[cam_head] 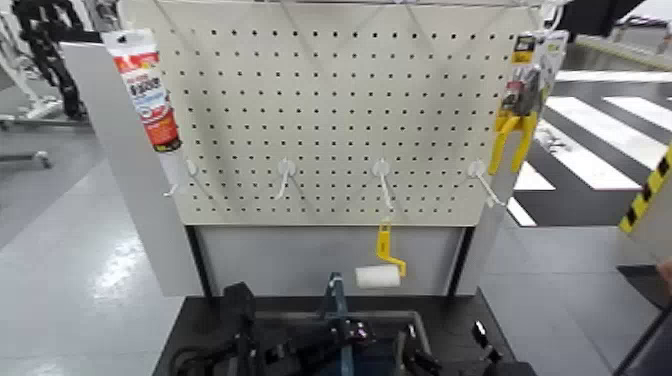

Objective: Grasp the handle of the crate.

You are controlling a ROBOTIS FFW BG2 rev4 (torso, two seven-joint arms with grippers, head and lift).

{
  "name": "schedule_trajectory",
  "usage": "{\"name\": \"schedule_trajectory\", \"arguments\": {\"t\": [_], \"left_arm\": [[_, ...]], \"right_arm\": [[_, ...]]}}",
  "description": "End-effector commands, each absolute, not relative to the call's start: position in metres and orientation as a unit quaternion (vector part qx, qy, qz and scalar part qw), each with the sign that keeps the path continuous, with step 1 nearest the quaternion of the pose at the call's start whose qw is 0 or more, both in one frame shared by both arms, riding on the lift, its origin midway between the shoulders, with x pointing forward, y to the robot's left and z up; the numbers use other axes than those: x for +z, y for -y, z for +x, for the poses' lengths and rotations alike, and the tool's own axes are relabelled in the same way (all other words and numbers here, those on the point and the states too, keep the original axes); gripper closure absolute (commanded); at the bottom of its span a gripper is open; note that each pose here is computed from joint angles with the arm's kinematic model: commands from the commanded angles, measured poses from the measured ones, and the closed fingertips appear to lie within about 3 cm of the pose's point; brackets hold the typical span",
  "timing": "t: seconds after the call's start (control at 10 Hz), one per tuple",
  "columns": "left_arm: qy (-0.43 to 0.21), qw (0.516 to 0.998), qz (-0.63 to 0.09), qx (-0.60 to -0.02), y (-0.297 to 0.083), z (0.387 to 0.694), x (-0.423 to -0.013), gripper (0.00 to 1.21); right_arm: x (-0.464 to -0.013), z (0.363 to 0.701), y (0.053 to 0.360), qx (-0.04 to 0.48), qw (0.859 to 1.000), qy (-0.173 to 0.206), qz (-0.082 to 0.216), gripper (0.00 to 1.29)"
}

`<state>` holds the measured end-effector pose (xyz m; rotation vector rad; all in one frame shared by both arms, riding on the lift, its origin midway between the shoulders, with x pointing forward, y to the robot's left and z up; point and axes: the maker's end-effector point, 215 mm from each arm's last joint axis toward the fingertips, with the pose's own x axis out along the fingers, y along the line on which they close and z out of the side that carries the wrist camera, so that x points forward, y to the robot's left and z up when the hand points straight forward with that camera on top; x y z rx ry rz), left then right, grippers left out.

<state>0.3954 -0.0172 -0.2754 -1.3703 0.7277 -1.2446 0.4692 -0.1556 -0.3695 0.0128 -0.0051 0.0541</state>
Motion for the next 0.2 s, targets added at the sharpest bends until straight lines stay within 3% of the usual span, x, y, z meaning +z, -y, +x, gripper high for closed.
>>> {"name": "schedule_trajectory", "arguments": {"t": [0.1, 0.2], "left_arm": [[-0.307, 0.543, -0.578, -0.526, 0.0179, 0.3948, -0.2748, 1.18], [-0.308, 0.543, -0.578, -0.525, 0.0183, 0.3945, -0.2755, 1.18]], "right_arm": [[-0.3653, 0.4699, 0.1554, 0.028, 1.0, 0.009, -0.003, 0.15], [-0.3646, 0.4696, 0.1537, 0.03, 1.0, 0.01, -0.003, 0.15]]}}
